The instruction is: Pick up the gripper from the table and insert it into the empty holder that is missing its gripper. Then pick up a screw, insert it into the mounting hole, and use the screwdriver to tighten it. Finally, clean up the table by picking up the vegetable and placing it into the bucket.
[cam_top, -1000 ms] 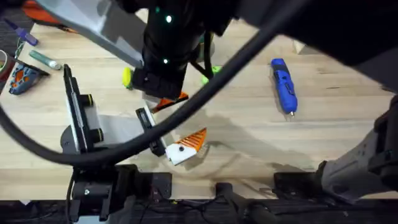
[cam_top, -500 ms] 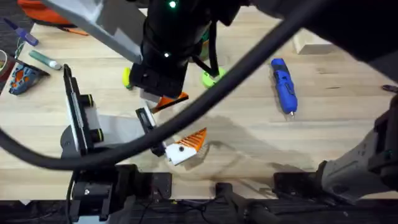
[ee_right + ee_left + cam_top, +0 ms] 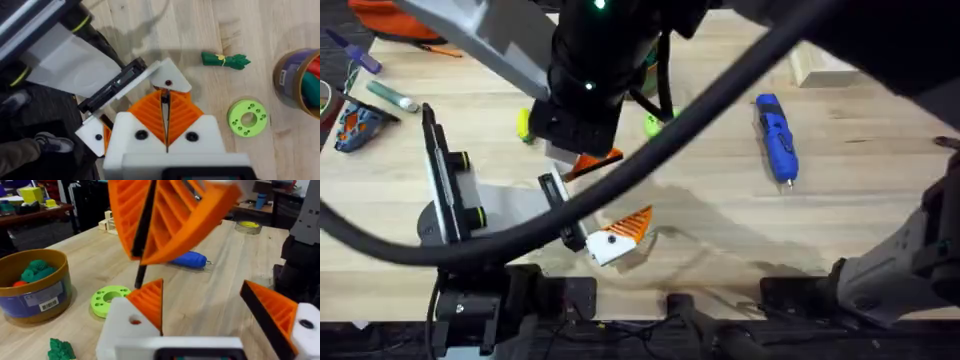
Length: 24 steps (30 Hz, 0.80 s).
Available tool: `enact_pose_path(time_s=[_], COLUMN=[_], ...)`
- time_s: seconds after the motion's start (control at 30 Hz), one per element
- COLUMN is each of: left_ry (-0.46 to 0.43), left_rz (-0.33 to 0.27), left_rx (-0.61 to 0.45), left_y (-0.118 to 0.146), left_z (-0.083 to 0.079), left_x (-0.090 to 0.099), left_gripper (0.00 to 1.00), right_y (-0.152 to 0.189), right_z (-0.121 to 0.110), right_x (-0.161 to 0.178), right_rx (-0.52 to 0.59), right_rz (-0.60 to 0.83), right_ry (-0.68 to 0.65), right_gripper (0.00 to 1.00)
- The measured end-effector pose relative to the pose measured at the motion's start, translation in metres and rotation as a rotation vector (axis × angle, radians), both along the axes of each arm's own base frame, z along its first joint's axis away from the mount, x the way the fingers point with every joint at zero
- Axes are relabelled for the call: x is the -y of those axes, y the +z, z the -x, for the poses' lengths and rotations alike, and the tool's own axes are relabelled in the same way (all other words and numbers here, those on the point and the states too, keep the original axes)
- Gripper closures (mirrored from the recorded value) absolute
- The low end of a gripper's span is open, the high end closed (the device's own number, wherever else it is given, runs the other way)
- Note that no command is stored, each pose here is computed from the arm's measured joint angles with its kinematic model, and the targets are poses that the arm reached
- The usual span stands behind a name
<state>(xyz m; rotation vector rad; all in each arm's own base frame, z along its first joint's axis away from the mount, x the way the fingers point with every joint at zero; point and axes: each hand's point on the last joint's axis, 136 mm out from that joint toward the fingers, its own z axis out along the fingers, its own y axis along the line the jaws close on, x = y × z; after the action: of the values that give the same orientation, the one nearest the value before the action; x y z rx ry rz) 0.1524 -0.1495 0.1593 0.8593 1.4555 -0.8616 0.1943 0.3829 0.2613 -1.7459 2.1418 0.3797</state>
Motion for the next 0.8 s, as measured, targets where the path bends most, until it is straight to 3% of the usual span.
enact_pose_path(time_s=[0.8], left_ry=[0.000], left_rz=[0.000], left_rx=[0.000], left_y=[0.000], left_z=[0.000], left_x=[0.000], left_gripper=[0.015], right_y=[-0.019], right_z=[-0.008], right_x=[-0.002], right_rx=[-0.037], right_rz=[0.031], right_ry=[-0.024], right_gripper=[0.995])
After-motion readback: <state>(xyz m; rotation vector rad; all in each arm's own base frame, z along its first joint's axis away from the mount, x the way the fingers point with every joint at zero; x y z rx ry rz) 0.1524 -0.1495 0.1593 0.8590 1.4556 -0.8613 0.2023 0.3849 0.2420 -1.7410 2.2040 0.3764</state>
